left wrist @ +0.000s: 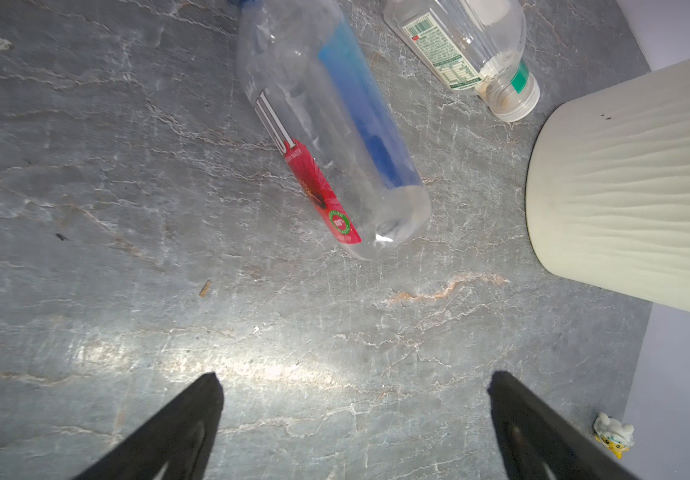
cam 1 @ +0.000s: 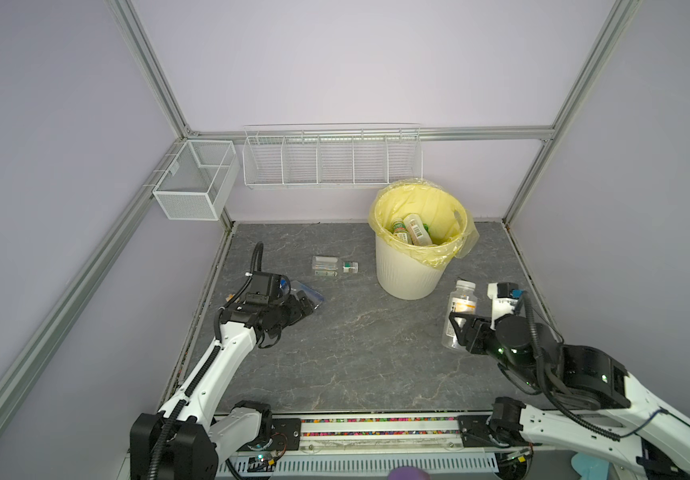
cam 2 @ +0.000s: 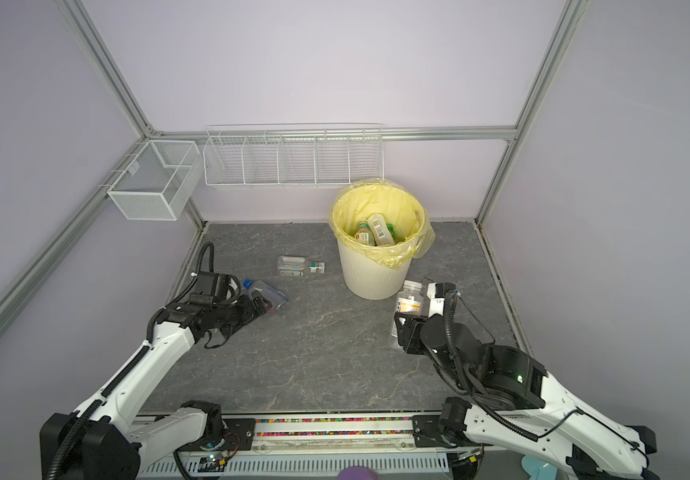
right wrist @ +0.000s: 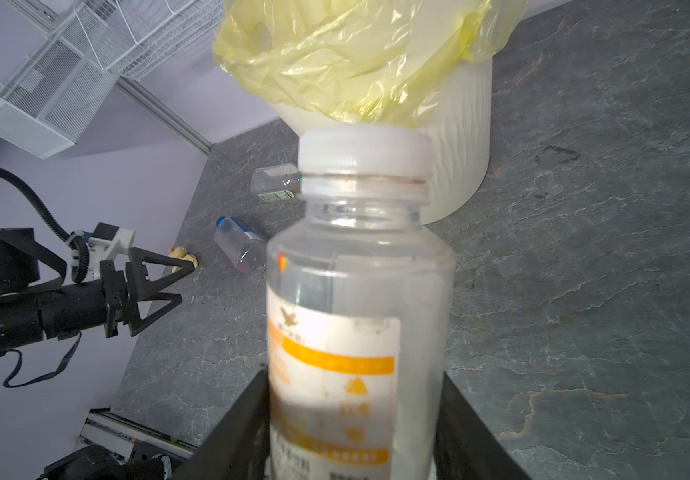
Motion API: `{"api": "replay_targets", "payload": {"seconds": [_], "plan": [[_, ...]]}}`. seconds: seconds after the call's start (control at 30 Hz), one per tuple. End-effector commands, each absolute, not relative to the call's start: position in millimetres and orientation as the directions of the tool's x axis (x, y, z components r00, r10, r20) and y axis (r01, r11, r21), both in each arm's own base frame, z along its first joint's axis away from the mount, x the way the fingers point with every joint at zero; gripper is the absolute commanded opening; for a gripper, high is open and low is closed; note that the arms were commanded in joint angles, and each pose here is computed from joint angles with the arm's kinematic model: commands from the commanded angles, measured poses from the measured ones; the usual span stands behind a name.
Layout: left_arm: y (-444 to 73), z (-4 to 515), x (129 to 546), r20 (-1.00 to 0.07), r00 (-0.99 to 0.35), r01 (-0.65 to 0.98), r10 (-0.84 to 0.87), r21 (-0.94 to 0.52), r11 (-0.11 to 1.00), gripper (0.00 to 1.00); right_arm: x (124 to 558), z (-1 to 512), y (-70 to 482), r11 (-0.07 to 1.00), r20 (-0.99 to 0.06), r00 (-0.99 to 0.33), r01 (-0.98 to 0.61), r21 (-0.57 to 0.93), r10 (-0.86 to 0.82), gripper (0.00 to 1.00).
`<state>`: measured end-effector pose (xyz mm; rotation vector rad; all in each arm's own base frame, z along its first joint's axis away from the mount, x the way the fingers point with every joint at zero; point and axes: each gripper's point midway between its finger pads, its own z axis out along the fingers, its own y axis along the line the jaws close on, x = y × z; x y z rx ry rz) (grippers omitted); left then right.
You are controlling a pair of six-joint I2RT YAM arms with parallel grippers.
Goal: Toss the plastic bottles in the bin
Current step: 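Lift the tea bottle with the right gripper and draw it back, then carry the tea bottle with the right gripper over the bin and release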
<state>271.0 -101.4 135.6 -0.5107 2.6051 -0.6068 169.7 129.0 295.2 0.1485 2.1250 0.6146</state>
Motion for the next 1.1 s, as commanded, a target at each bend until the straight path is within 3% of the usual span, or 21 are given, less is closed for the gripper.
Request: {"api": "replay_targets", "payload": {"seconds": [0.0, 0.17, 0.3, 0.6, 0.93, 1.0, 1.07], "plan": [[-101, 132, 270, -0.299, -0.846, -0.261, -0.442, -0.490, 0.832, 1.00, 169, 285, 111, 0.888, -0.751, -0.573, -0.086, 0.452, 0.327, 0.57], [-101, 130, 269, -0.297, -0.846, -0.263, -0.443, -0.489, 0.832, 1.00, 167, 283, 103, 0.870, -0.749, -0.551, -0.080, 0.487, 0.368, 0.57], [-100, 129, 267, -0.284, -0.846, -0.277, -0.451, -0.488, 0.827, 1.00, 174, 308, 132, 0.829, -0.761, -0.531, -0.178, 0.531, 0.373, 0.58], [-103, 130, 260, -0.272, -0.848, -0.273, -0.455, -0.512, 0.815, 1.00, 214, 389, 168, 0.900, -0.857, -0.443, -0.207, 0.384, 0.263, 0.59], [-114, 141, 263, -0.282, -0.838, -0.235, -0.468, -0.587, 0.775, 1.00, 357, 474, 164, 0.843, -0.814, -0.357, -0.114, 0.525, 0.459, 0.54], [-113, 145, 266, -0.292, -0.830, -0.236, -0.475, -0.588, 0.773, 1.00, 387, 469, 169, 0.825, -0.785, -0.390, -0.100, 0.556, 0.482, 0.60], [-113, 150, 269, -0.303, -0.823, -0.231, -0.481, -0.594, 0.770, 1.00, 412, 450, 177, 0.796, -0.725, -0.475, -0.082, 0.600, 0.498, 0.77]]}}
